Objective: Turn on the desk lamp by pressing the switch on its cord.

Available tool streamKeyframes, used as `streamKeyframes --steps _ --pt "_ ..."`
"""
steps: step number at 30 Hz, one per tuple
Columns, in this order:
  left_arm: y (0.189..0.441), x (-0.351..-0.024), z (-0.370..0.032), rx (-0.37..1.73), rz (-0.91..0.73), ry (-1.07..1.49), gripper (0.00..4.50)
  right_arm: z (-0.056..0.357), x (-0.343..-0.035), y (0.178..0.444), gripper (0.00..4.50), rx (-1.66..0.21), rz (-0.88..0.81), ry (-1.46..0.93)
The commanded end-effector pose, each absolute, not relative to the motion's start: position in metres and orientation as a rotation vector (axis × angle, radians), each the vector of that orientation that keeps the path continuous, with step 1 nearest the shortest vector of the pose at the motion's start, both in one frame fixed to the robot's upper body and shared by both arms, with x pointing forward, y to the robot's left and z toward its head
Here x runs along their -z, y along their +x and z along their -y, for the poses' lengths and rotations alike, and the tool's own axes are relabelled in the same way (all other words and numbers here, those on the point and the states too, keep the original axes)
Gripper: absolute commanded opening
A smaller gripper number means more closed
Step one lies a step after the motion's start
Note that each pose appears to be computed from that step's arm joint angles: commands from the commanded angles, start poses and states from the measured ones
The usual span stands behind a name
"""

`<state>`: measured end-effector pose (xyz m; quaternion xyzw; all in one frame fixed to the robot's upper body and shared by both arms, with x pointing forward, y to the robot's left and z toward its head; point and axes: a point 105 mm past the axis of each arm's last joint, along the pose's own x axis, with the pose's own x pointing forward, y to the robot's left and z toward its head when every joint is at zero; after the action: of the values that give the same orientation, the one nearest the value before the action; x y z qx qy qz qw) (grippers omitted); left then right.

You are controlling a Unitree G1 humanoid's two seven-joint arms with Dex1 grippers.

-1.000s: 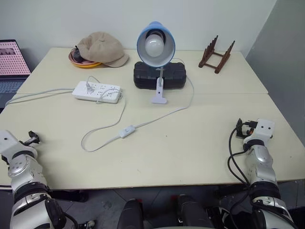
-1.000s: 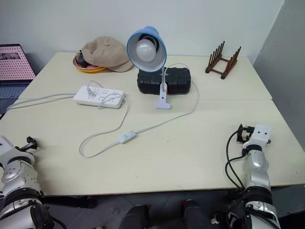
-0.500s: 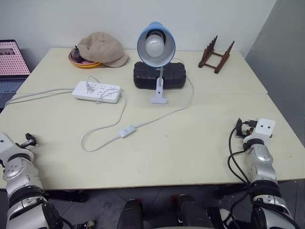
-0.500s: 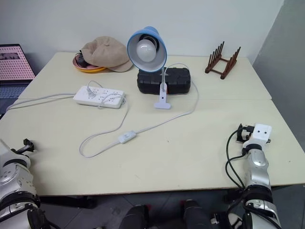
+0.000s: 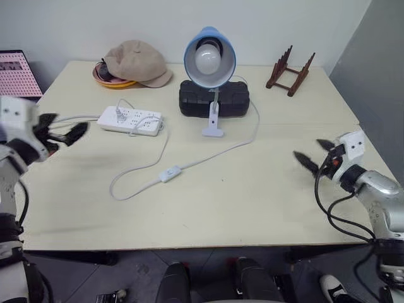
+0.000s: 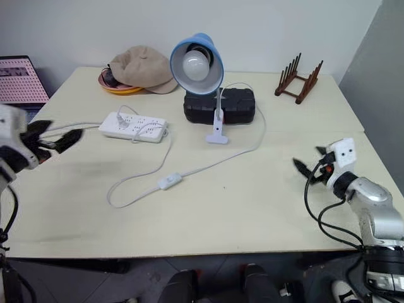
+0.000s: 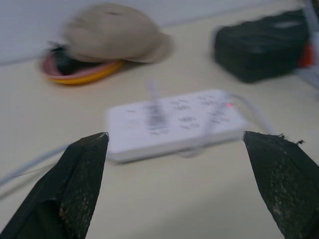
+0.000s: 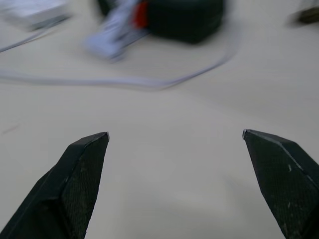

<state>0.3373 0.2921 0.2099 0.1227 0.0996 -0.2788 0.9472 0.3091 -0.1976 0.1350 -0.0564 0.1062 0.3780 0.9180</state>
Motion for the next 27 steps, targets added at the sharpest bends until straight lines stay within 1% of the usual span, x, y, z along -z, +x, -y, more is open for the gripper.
streamKeyframes --steps 1,3,6,9,11,17,23,27 --pt "0.319 -0.201 -0.24 0.864 -0.327 0.357 4.49 0.168 -0.147 0.283 4.5 -1.0 -0.259 -0.114" --pt "0.313 -0.187 -0.225 0.956 -0.383 0.441 4.49 0.158 -0.145 0.274 4.5 -1.053 -0.288 -0.088" --pt "0.312 -0.179 -0.215 1.009 -0.398 0.509 4.49 0.148 -0.148 0.269 4.5 -1.076 -0.281 -0.086" --pt "0.314 -0.174 -0.208 1.032 -0.386 0.561 4.49 0.147 -0.146 0.268 4.5 -1.047 -0.271 -0.097" --pt "0.317 -0.171 -0.208 1.015 -0.37 0.587 4.49 0.151 -0.141 0.272 4.5 -0.994 -0.27 -0.115" --pt "0.312 -0.158 -0.206 1.042 -0.389 0.593 4.49 0.153 -0.143 0.268 4.5 -0.966 -0.253 -0.109" --pt "0.326 -0.143 -0.2 1.003 -0.343 0.58 4.49 0.149 -0.145 0.267 4.5 -0.949 -0.24 -0.099" --pt "0.33 -0.128 -0.188 1.025 -0.316 0.557 4.49 0.15 -0.144 0.267 4.5 -0.932 -0.243 -0.099"
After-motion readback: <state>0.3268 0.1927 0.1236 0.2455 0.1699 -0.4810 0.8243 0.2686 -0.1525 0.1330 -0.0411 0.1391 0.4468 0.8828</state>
